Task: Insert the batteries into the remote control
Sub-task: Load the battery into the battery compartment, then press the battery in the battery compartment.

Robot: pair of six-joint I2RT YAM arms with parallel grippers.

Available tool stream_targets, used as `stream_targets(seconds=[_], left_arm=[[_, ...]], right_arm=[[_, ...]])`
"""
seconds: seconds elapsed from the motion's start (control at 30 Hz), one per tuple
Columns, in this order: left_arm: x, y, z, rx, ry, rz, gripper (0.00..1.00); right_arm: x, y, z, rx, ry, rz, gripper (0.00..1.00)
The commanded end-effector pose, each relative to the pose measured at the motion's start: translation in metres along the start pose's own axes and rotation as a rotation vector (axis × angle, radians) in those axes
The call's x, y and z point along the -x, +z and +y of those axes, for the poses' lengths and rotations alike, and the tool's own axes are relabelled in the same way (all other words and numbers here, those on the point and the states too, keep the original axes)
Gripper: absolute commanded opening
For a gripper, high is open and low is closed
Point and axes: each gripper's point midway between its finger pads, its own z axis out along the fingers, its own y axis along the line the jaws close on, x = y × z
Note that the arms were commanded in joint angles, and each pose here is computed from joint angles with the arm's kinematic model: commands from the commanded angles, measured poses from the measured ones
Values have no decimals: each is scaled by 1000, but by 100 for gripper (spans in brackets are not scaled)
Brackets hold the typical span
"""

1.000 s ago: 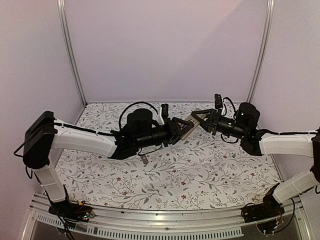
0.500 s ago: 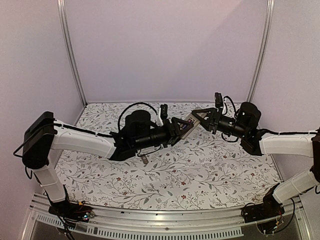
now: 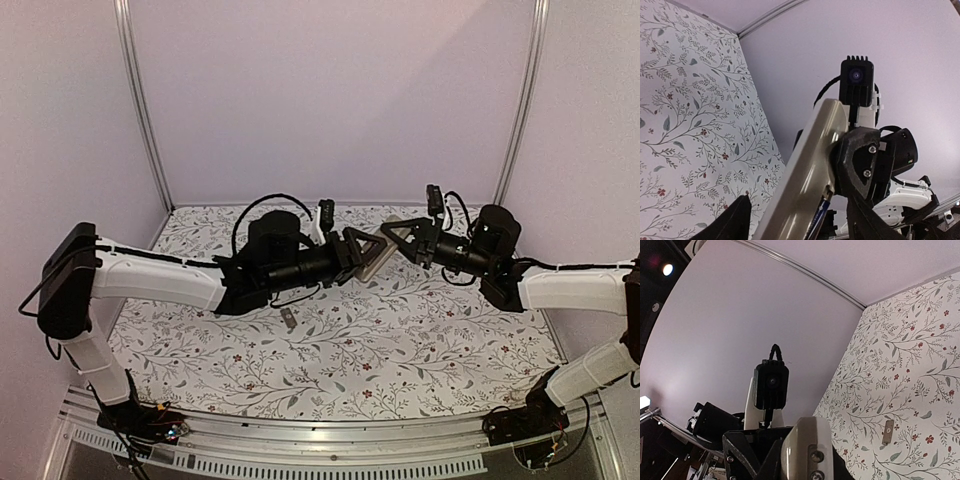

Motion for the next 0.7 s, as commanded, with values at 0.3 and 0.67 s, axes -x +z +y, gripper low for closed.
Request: stream_targets(seconds=[0.3, 0.67], left_arm=[[14, 4, 14, 42, -48, -29, 48], [4, -2, 29, 115, 0, 15, 43]], right_arm=[[-3, -2, 8, 5, -57, 10, 0], [4, -2, 18, 23, -68, -2, 0]])
